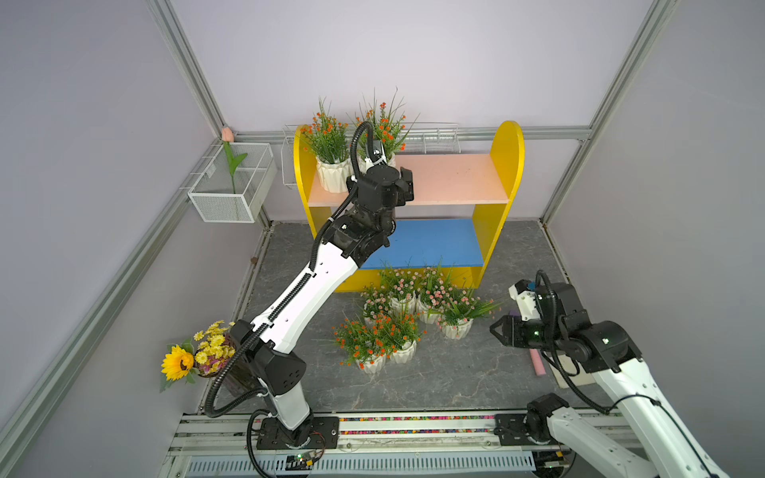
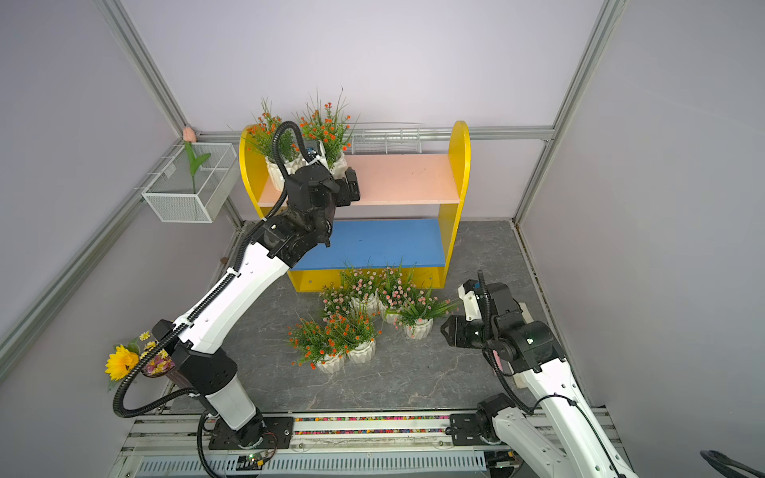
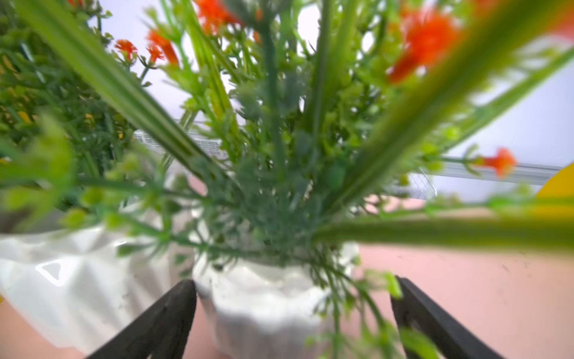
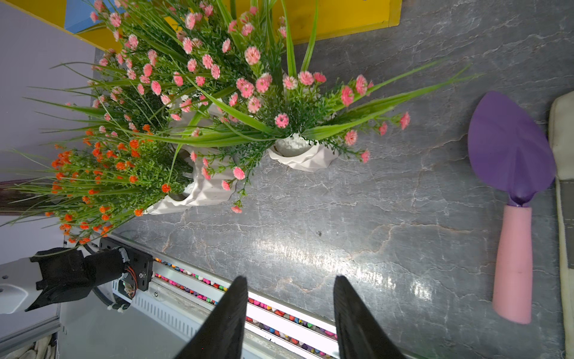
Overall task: Place the baby's breath potted plants on the rack by color
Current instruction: Pick up the baby's breath potted plant from the center of the board.
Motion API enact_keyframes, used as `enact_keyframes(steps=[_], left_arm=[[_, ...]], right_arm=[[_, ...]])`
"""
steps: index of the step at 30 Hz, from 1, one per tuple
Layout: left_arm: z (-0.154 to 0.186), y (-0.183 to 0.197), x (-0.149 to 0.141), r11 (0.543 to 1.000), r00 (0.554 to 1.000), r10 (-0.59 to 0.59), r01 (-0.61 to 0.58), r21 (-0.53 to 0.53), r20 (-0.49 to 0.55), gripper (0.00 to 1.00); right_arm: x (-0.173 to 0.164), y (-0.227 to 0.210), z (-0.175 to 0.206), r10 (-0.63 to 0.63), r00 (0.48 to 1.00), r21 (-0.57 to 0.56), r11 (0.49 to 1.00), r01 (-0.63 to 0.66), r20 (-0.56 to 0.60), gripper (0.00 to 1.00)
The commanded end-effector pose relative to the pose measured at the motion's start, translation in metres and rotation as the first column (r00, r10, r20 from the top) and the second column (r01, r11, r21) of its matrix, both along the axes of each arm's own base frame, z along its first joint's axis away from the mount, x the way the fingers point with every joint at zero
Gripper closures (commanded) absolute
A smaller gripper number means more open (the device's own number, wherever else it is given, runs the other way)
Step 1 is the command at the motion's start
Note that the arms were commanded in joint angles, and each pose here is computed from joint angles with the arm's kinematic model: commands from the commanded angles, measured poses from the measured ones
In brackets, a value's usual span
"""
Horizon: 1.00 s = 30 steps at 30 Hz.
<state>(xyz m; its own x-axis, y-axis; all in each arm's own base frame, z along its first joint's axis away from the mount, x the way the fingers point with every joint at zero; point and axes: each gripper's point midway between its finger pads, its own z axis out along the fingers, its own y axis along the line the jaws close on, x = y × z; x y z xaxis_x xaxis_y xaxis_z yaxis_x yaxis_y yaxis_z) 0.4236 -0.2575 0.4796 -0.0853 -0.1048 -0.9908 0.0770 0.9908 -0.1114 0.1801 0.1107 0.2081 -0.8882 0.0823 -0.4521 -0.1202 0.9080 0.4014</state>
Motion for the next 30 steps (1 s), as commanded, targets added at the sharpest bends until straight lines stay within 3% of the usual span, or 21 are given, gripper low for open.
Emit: enact_keyframes(steps=[1, 13, 15, 21, 30], left_arm=[[0.011, -0.002, -0.019, 0.999, 0.999, -0.036, 0.036, -0.013, 0.027, 0.0], [-0.042, 0.007, -0.09, 0.962, 0.962, -0.272, 0.271, -0.026, -0.035, 0.0], [-0.058, 0.012, -0.103, 0.953, 0.951, -0.303, 0.301, -0.034, -0.058, 0.0], [-0.112, 0.041, -0.137, 0.945, 0.938, -0.327, 0.32, -0.07, -0.119, 0.0], [-0.164, 0.058, -0.174, 0.908, 0.901, -0.411, 0.391, -0.152, -0.137, 0.01]], right_arm=[[0.003, -0.001, -0.002, -0.014, 1.0, 0.003, 1.0, 0.014, 0.003, 0.52], [-0.002, 0.017, -0.023, 0.029, 0.999, 0.019, 0.999, -0.029, -0.036, 0.54], [0.003, 0.031, -0.019, 0.053, 0.999, 0.032, 0.998, -0.053, 0.003, 0.54], [-0.002, 0.063, -0.04, 0.121, 0.993, 0.043, 0.992, -0.121, 0.0, 0.56], [-0.01, 0.121, -0.064, 0.227, 0.973, 0.041, 0.973, -0.229, 0.048, 0.59]])
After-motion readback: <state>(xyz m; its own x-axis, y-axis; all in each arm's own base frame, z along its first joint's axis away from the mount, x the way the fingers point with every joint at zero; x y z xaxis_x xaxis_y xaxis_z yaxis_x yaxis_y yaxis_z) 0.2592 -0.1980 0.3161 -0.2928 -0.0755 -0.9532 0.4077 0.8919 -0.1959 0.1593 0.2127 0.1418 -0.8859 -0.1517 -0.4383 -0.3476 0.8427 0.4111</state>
